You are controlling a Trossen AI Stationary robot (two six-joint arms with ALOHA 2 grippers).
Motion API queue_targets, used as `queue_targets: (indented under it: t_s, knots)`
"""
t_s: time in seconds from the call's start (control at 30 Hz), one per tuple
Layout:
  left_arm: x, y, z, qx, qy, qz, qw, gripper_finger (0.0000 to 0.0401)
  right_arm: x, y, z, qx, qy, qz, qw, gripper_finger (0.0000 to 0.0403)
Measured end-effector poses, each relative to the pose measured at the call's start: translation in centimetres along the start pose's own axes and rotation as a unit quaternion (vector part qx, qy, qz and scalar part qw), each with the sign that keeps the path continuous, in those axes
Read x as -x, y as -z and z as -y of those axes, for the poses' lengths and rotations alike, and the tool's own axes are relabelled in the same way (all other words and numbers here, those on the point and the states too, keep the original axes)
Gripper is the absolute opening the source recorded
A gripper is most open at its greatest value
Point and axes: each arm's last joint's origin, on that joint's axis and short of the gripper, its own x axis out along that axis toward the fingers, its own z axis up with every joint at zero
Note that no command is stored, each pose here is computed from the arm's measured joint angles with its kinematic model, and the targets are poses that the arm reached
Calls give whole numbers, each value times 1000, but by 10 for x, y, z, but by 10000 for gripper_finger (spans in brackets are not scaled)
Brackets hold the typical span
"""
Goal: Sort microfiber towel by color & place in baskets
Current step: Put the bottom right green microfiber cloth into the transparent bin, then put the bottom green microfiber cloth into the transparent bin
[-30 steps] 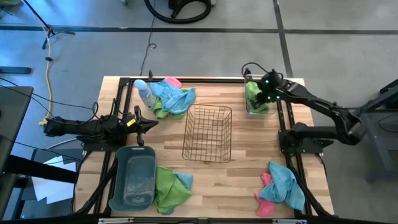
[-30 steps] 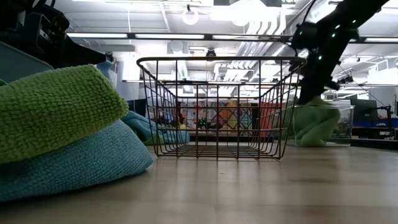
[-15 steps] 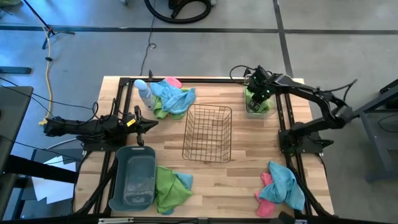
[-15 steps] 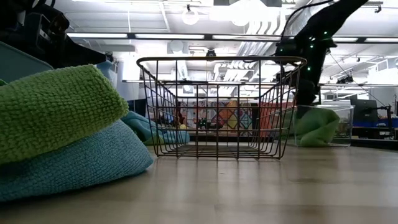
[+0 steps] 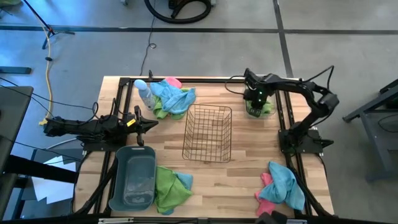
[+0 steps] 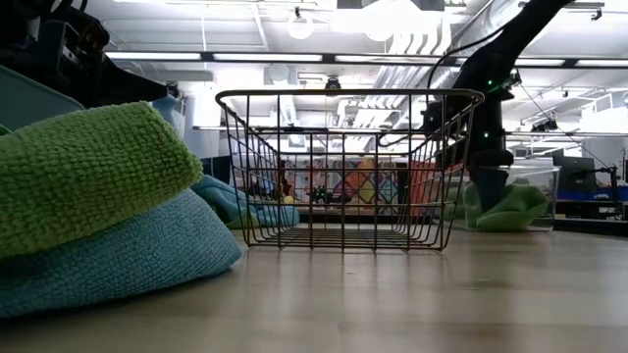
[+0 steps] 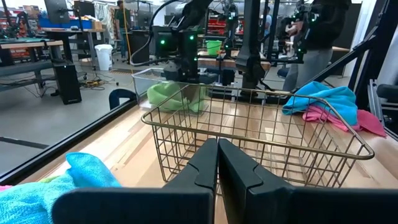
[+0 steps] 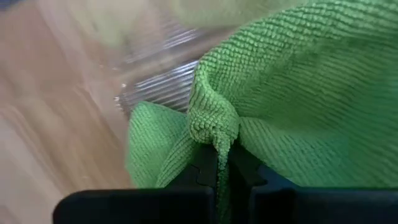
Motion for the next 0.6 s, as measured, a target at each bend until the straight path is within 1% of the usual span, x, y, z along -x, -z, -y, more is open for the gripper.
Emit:
queue_targets:
  t_s: [0.13, 0.23, 0.43, 0.5, 0.6]
  knots:
    - [0, 0, 0, 0, 0, 0, 1000, 0, 3, -1, 1, -1, 8, 2, 1000, 27]
    - [0, 0, 0, 0, 0, 0, 1000, 0, 14, -5, 4, -10, 28, -1, 1000, 68]
    - [0, 0, 0, 0, 0, 0, 1000, 0, 47, -16, 8, -4, 32, -5, 999, 166]
    - [0, 0, 0, 0, 0, 0, 1000, 0, 60, -19, 9, -3, 34, -3, 999, 188]
    - [0, 0, 0, 0, 0, 0, 1000, 0, 80, -24, 11, 0, 42, 0, 999, 205]
